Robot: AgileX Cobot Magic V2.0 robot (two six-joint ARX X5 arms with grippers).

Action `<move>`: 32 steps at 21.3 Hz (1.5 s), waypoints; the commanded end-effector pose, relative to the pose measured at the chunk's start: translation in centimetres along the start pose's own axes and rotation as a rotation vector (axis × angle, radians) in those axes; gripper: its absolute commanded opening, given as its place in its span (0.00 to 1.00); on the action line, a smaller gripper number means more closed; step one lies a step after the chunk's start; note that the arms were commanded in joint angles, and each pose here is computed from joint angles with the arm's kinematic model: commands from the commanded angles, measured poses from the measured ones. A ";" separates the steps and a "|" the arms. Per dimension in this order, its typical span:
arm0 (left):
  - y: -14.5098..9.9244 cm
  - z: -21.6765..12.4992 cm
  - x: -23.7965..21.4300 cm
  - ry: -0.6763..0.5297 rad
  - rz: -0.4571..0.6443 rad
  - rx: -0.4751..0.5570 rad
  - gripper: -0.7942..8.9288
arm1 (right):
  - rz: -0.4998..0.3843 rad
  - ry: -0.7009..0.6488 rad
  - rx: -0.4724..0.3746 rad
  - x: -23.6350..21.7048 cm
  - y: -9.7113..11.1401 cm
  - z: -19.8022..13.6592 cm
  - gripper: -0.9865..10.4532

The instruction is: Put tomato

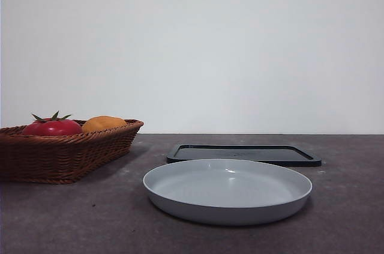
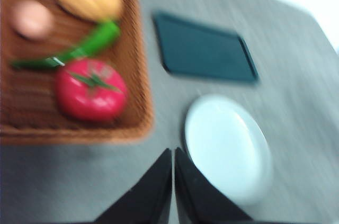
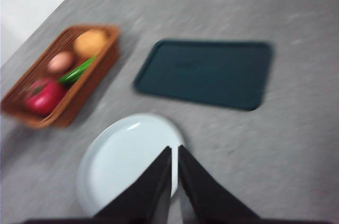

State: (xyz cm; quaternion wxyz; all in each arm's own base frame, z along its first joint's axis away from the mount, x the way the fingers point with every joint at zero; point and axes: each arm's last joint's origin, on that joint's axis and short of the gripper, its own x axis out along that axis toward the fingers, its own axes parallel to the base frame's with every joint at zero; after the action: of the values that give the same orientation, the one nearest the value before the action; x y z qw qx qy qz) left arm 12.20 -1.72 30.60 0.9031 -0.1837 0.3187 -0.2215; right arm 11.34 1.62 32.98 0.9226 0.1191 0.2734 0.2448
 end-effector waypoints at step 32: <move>-3.7 1.5 -0.5 0.245 -0.125 0.200 0.58 | 0.319 0.373 -0.188 2.4 4.3 0.6 0.46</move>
State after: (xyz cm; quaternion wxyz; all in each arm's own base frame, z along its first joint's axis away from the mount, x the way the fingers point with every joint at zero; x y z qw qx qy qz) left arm 11.59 -4.20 33.01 0.8494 -0.0958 0.4045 -0.3252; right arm 11.66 6.35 33.45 0.8110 0.0349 0.4039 0.4219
